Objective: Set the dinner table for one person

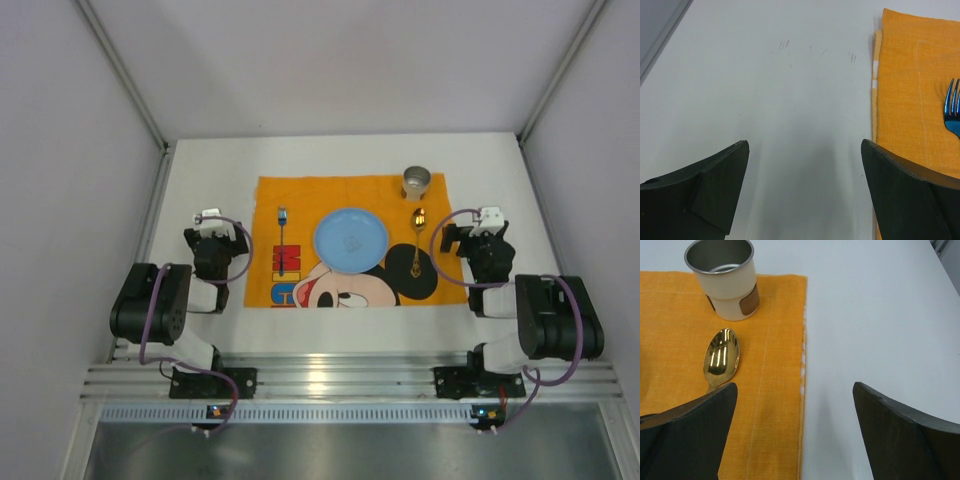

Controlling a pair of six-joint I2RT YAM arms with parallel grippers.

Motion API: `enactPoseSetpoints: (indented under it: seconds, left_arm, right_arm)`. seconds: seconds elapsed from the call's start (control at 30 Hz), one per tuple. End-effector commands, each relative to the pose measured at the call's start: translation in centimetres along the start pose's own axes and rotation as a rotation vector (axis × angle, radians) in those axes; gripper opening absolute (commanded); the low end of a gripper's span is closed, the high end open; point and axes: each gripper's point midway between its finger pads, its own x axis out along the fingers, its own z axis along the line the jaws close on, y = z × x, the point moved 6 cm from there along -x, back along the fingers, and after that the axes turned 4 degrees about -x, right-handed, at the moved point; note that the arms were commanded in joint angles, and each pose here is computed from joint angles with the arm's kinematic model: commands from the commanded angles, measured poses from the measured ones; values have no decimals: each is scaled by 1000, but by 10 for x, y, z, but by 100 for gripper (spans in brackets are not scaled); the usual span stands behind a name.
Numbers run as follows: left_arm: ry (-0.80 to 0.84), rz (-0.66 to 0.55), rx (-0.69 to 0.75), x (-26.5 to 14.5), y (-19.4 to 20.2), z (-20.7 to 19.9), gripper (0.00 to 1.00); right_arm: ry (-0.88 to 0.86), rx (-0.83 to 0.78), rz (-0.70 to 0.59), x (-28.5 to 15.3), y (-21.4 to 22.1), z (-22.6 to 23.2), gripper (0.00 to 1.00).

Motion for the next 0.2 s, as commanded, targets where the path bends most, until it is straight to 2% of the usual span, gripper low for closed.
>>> enactPoseSetpoints:
  seconds: [0.0, 0.17]
  left_arm:
    - [10, -70, -23, 4, -15, -2, 99]
    - [11, -68, -21, 4, -15, -2, 99]
  right_arm:
    - [-6, -15, -99, 8, -24, 1, 100]
    - [-5, -16, -99, 8, -25, 1, 100]
